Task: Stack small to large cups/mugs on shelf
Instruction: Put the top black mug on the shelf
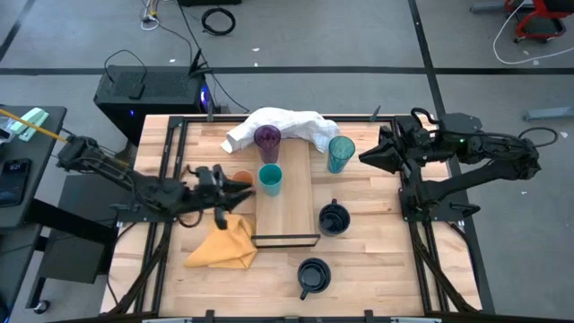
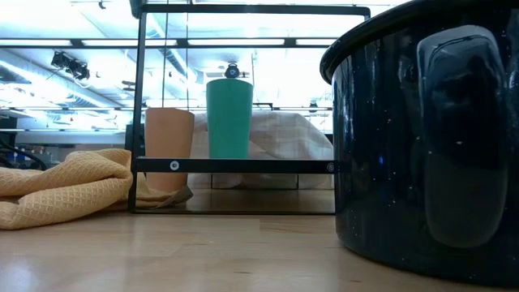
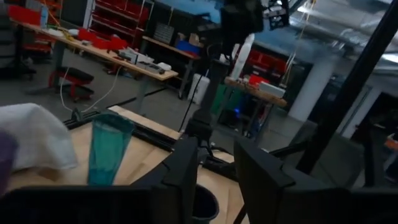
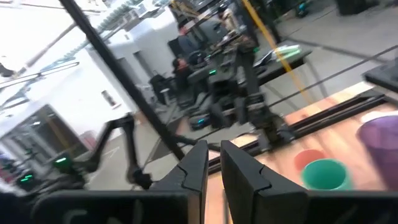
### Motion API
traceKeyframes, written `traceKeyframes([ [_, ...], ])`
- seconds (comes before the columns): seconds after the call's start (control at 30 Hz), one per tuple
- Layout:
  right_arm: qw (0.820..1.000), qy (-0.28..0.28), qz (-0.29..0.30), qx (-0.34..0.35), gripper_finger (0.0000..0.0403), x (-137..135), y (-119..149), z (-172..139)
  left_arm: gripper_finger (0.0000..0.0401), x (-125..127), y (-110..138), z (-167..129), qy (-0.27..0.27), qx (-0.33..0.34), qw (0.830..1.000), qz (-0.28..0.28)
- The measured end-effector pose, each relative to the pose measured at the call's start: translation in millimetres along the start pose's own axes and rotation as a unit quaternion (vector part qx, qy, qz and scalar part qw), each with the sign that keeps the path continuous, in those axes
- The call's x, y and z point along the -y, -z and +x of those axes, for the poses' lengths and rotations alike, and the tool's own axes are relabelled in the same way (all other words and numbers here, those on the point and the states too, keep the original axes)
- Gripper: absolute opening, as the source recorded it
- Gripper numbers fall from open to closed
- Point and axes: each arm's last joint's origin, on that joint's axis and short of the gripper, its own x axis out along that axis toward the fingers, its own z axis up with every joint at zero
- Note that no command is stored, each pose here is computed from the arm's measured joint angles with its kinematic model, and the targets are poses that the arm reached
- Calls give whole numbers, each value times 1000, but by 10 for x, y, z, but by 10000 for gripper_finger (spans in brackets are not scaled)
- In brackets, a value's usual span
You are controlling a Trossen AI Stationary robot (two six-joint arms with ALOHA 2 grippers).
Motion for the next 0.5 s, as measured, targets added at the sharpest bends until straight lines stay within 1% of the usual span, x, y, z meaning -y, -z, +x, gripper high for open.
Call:
traceKeyframes([
  [0.1, 999, -23, 17, -18, 52, -66, 50, 30, 107, -131, -27, -167, 2, 14, 1000, 1],
  [0.2, 997, -47, 42, -50, 52, -163, 147, 111, 103, -222, -105, -301, -6, 28, 999, 18],
  [0.27, 995, -54, 53, -68, 52, -242, 234, 199, 100, -269, -159, -374, -18, 23, 999, 30],
  [0.37, 992, -74, 69, -72, 52, -407, 354, 355, 96, -316, -228, -460, -19, 24, 999, 38],
  [0.43, 992, -74, 70, -76, 52, -521, 471, 464, 96, -342, -277, -512, -16, 30, 999, 36],
  [0.5, 992, -55, 73, -88, 52, -611, 622, 554, 98, -372, -310, -563, -15, 30, 999, 37],
])
